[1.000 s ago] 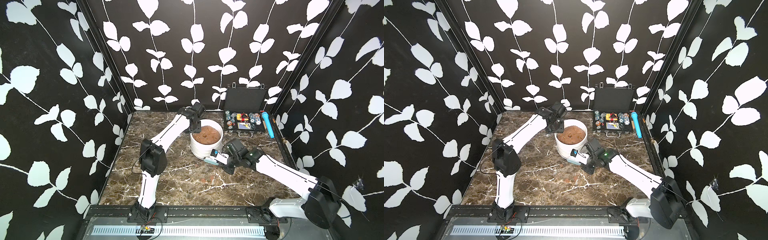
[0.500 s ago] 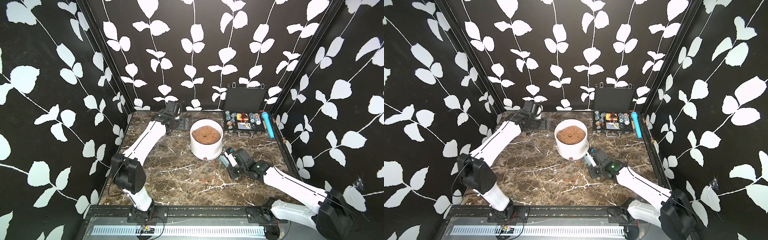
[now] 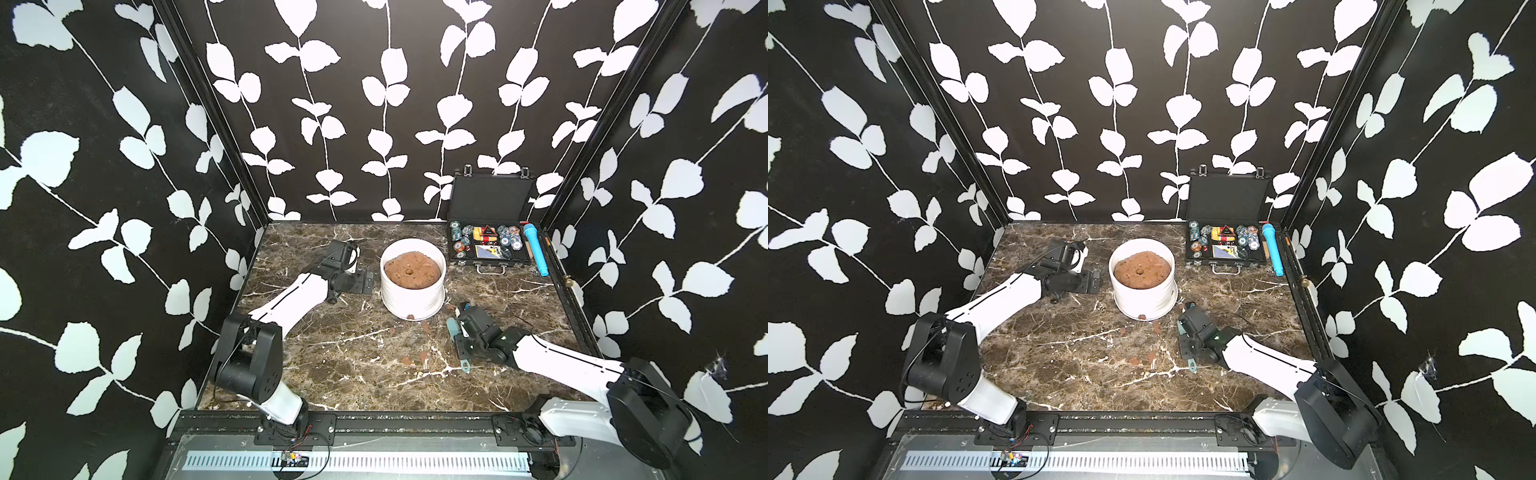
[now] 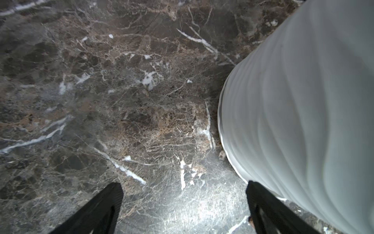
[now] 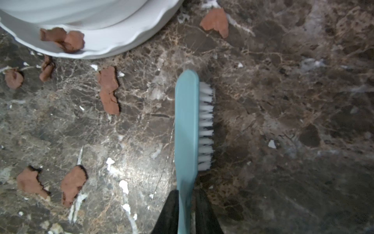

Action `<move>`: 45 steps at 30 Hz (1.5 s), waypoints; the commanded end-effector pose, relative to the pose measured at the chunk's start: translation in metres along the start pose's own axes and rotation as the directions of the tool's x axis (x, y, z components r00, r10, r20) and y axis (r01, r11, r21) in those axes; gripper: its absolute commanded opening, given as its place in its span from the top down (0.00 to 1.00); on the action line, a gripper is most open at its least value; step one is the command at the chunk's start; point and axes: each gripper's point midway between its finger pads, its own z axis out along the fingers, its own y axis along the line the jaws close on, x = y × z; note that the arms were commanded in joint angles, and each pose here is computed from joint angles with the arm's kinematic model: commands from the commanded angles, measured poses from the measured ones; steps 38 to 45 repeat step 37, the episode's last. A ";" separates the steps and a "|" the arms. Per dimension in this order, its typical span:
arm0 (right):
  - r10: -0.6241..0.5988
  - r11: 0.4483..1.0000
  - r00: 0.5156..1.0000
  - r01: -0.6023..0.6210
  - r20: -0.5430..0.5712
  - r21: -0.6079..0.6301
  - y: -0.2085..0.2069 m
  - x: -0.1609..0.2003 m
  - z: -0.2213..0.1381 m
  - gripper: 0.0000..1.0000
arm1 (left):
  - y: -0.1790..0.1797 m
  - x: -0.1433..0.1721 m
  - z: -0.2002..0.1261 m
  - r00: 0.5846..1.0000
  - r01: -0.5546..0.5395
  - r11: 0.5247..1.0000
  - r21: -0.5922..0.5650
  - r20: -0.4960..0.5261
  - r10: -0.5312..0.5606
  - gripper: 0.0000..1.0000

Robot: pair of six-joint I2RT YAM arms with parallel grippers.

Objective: Scrub the dried mud off the ceramic pot
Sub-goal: Place the brush at the center of the board, then reset both arms

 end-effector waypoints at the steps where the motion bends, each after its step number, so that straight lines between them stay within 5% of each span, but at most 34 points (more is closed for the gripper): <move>1: -0.010 1.000 0.999 0.010 0.045 -0.004 0.006 -0.016 0.000 0.74 | 0.000 -0.013 -0.019 0.993 -0.061 0.998 -0.016 0.100 0.062 0.01; 8: -0.087 0.991 0.981 0.069 0.175 0.111 -0.017 -0.061 -0.045 0.33 | 0.037 0.002 -0.027 0.979 -0.127 0.967 -0.220 0.131 0.159 0.01; 12: -0.112 0.962 0.960 0.040 0.258 0.269 -0.058 -0.095 -0.067 0.01 | 0.063 0.002 -0.029 0.962 -0.111 0.927 -0.358 0.196 0.190 0.01; 16: -0.065 0.895 0.910 -0.129 0.410 0.427 -0.127 -0.123 -0.087 0.01 | 0.075 0.001 -0.020 0.945 -0.119 0.940 -0.319 0.253 0.205 0.01; 20: -0.013 0.874 0.824 -0.265 0.566 0.407 -0.173 -0.134 -0.090 0.00 | 0.091 -0.006 -0.022 0.929 -0.132 0.903 -0.410 0.265 0.257 0.01; 23: -0.059 0.873 0.784 -0.260 0.618 0.412 -0.189 -0.140 -0.084 0.01 | 0.109 -0.003 -0.020 0.915 -0.104 0.872 -0.479 0.297 0.273 0.01; 30: -0.134 0.881 0.730 -0.222 0.671 0.417 -0.201 -0.139 -0.061 0.01 | 0.133 0.010 0.005 0.932 -0.058 0.891 -0.451 0.294 0.210 0.01; 45: -0.139 0.885 0.724 -0.215 0.676 0.413 -0.209 -0.146 -0.057 0.01 | 0.141 0.007 -0.003 0.919 -0.034 0.881 -0.472 0.332 0.214 0.01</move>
